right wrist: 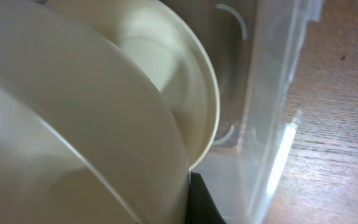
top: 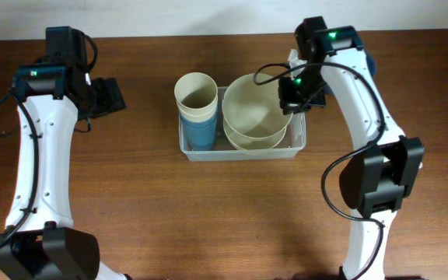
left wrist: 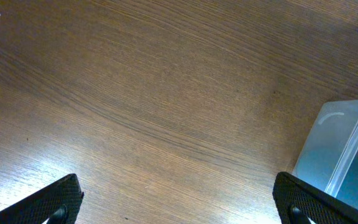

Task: Pack container
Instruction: 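Lower the cream bowl onto the bowl in the container and release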

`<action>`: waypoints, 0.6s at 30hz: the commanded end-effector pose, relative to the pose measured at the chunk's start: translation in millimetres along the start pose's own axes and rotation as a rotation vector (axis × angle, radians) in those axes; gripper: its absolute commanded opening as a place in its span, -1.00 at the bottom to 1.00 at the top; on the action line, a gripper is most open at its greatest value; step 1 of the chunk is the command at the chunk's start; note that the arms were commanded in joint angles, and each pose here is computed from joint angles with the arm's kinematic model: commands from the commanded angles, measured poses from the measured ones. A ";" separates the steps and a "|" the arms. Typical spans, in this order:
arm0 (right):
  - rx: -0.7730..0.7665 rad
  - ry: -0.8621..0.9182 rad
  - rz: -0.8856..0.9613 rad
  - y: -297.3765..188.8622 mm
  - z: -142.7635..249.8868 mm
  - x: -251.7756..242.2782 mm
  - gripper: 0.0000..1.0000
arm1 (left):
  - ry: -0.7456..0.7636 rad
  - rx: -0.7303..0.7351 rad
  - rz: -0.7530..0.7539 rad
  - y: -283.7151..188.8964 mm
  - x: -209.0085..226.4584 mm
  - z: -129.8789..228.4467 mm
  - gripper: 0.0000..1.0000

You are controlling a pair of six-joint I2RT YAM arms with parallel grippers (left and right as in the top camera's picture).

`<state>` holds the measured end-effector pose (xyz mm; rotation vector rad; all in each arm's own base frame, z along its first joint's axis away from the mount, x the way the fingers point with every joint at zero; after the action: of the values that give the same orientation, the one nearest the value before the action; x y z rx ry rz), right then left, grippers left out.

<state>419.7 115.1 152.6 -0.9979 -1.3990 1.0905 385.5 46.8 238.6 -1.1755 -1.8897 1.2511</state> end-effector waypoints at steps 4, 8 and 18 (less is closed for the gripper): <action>-0.027 0.010 0.067 -5.8 1.3 3.5 -0.90 | -0.013 0.006 -0.008 2.6 2.5 1.4 0.99; -0.027 0.010 0.067 -5.8 1.2 3.5 -0.89 | -0.013 0.006 -0.009 2.6 2.6 1.4 0.99; 0.028 0.021 0.067 21.5 -2.6 -1.9 -0.92 | -0.013 0.006 -0.008 2.6 2.5 1.4 0.99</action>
<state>421.3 118.3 146.5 -1.0481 -1.3741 1.1289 385.5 46.8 238.6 -1.1755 -1.8897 1.2511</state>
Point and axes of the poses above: each gripper's point midway between its finger pads, its own y axis out along the fingers, its own x axis along the line the jaws close on, z = x × y, the point moved 2 cm from there along -y, back along the fingers, and after that the axes turned 5 degrees about -y, right-handed, at the moved point
